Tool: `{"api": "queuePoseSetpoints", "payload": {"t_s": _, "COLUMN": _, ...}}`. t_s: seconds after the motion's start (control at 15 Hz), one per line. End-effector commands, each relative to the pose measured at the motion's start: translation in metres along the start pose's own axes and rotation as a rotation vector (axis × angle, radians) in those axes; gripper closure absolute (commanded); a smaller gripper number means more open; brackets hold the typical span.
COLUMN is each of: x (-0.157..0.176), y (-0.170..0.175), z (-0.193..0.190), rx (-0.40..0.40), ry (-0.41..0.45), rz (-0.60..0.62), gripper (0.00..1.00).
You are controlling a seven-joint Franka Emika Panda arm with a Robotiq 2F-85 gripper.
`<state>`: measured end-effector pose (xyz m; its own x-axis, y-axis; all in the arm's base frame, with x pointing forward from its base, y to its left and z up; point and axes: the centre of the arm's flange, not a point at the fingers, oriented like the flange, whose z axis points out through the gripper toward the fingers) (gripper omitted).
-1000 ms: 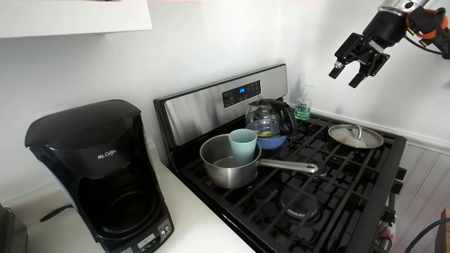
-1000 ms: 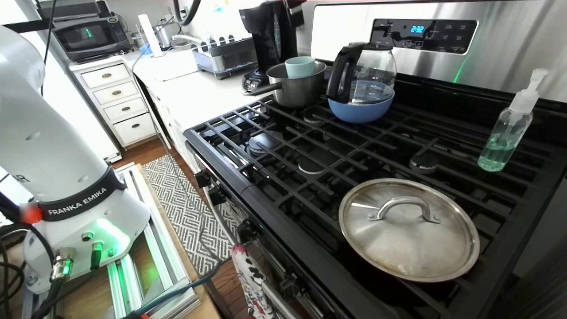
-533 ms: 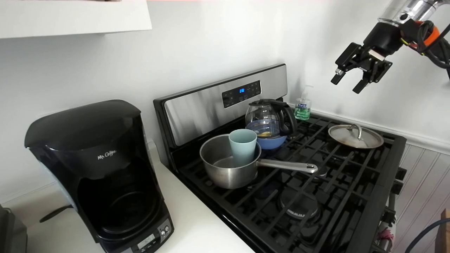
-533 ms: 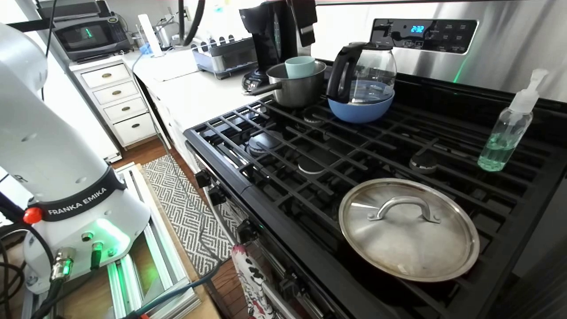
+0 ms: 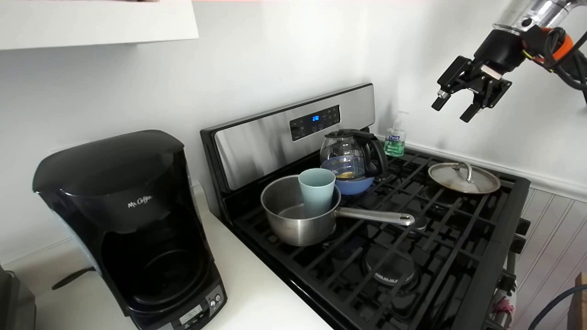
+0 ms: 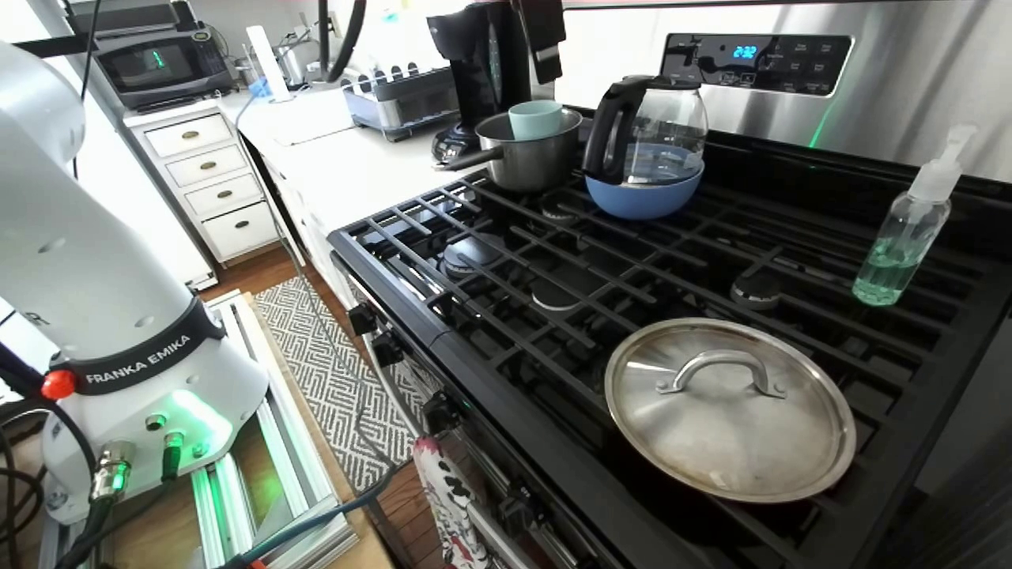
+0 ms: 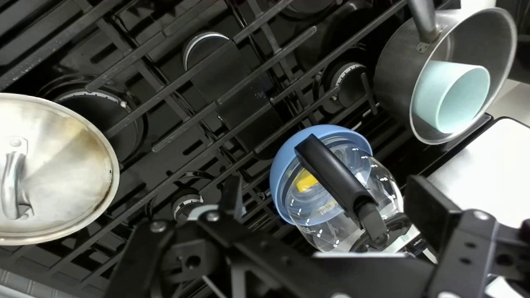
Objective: Put the lid on the left counter
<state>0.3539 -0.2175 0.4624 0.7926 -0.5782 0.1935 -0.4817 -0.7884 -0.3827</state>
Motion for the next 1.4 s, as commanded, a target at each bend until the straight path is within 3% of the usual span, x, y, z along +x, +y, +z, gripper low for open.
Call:
{"api": "queuePoseSetpoints", "payload": {"t_s": 0.0, "x": 0.012, "y": 0.009, "z": 0.007, "rx": -0.028, "ry": 0.021, "rz": 0.056, "gripper": 0.00}}
{"api": "queuePoseSetpoints", "payload": {"t_s": 0.67, "x": 0.051, "y": 0.138, "z": 0.017, "rx": -0.079, "ry": -0.015, "rz": 0.315, "gripper": 0.00}}
{"api": "queuePoseSetpoints", "payload": {"t_s": 0.73, "x": 0.030, "y": 0.120, "z": 0.017, "rx": -0.094, "ry": 0.002, "rz": 0.284, "gripper": 0.00}}
{"api": "queuePoseSetpoints", "payload": {"t_s": 1.33, "x": 0.033, "y": 0.121, "z": 0.020, "rx": -0.103, "ry": -0.004, "rz": 0.279, "gripper": 0.00}}
